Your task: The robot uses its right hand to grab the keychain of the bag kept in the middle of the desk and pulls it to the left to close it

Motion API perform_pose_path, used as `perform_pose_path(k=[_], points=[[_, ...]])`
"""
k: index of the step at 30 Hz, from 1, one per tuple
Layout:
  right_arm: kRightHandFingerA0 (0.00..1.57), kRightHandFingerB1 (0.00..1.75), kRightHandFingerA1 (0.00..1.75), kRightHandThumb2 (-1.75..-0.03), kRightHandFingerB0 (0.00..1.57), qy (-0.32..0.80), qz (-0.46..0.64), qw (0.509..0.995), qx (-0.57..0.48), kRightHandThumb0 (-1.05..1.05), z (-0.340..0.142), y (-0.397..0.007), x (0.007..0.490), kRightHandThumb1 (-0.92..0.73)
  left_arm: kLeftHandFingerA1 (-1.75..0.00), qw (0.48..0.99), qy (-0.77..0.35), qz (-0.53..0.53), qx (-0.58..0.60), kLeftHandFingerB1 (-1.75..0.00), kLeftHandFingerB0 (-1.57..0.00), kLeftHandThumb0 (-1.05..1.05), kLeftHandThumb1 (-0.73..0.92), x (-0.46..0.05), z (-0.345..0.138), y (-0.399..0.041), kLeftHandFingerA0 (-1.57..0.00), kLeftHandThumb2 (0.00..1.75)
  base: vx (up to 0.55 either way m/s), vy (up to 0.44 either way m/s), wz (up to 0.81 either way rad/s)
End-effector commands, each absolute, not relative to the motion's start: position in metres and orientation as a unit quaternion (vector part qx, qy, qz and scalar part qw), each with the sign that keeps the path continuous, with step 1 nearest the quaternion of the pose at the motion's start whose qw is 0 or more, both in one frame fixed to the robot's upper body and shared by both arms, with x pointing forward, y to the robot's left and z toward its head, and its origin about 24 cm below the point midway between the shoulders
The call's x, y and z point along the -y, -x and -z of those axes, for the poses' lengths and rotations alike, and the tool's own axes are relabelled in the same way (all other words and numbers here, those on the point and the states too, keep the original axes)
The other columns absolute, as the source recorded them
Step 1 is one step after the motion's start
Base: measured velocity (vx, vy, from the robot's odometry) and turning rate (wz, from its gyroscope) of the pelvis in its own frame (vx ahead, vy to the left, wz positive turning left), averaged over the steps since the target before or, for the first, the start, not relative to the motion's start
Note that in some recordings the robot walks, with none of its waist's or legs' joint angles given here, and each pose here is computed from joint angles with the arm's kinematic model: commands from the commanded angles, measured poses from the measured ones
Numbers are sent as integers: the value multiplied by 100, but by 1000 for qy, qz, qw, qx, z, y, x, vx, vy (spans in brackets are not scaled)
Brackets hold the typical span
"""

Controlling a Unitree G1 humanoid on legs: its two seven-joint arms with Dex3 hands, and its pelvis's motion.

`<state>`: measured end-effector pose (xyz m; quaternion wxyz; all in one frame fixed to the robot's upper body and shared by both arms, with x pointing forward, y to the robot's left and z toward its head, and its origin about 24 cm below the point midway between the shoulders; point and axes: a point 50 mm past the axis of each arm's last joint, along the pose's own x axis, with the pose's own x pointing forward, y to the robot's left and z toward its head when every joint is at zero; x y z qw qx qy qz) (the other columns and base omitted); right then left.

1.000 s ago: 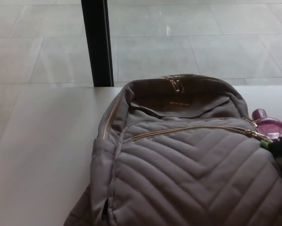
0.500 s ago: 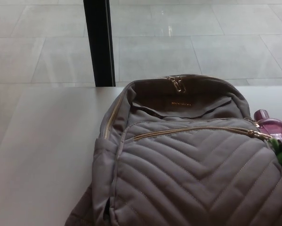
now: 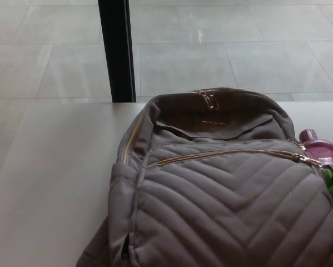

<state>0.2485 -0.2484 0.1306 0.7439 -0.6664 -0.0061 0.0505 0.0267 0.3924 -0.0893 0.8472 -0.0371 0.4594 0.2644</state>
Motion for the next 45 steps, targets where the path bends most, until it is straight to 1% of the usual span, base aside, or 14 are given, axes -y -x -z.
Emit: perform_pose_path(k=[1,14,20,21,26,27,28,32,33,34,36,39,40,45], points=[[87,155,175,-85,66,622,-24,780,60,-18,-128,-245,248,-61,-55,848,33,-274,-453,-45,-51,-91,92,-397,85,-25,-68,83,0,0,0],[118,119,135,-104,94,584,6,805,100,-22,-142,-250,250,-47,-55,848,35,-278,-450,-44,-47,-93,92,-396,87,-25,-69,86,0,0,0],[120,116,135,-106,96,582,23,806,106,-22,-152,-256,254,-47,-57,846,42,-282,-450,-44,-47,-92,92,-395,87,-24,-66,86,0,0,0],[89,147,175,-104,73,569,24,816,95,-18,-153,-257,255,-52,-64,847,43,-280,-450,-55,-45,-85,82,-395,87,-24,-64,122,0,0,0],[88,147,175,-114,75,503,23,861,69,-15,-157,-262,258,-49,-64,847,44,-280,-450,-54,-45,-84,82,-396,87,-23,-63,122,0,0,0],[88,152,175,-111,72,479,24,876,52,-18,-160,-264,259,-53,-56,847,42,-279,-450,-44,-47,-93,92,-396,87,-23,-66,87,0,0,0],[119,120,138,-115,94,460,27,886,42,-25,-162,-266,258,-49,-56,846,38,-280,-451,-44,-46,-94,92,-396,87,-23,-68,88,0,0,0],[123,117,137,-114,96,431,26,901,40,-23,-170,-272,253,-48,-62,848,40,-278,-450,-52,-40,-83,83,-396,87,-22,-59,123,0,0,0],[93,149,175,-115,75,423,23,905,37,-16,-171,-274,252,-50,-55,847,37,-279,-452,-44,-46,-93,92,-396,87,-22,-64,89,0,0,0],[122,119,138,-115,95,419,20,907,34,-23,-170,-275,249,-47,-63,846,35,-279,-454,-54,-44,-84,84,-397,86,-20,-63,123,0,0,0],[93,148,175,-112,75,416,9,909,29,-17,-172,-278,244,-52,-63,845,33,-279,-455,-54,-43,-83,83,-397,86,-20,-62,123,0,0,0],[92,151,174,-107,73,414,-3,910,25,-23,-175,-283,232,-53,-56,843,45,-289,-451,-45,-46,-90,92,-399,85,-19,-66,86,0,0,0],[122,118,136,-114,95,415,-9,909,32,-27,-176,-284,229,-49,-56,843,44,-289,-452,-44,-45,-92,92,-399,85,-19,-68,87,0,0,0],[96,149,172,-120,78,424,-49,902,61,-21,-184,-292,205,-47,-57,844,36,-287,-452,-45,-46,-92,92,-400,84,-20,-67,88,0,0,0]])
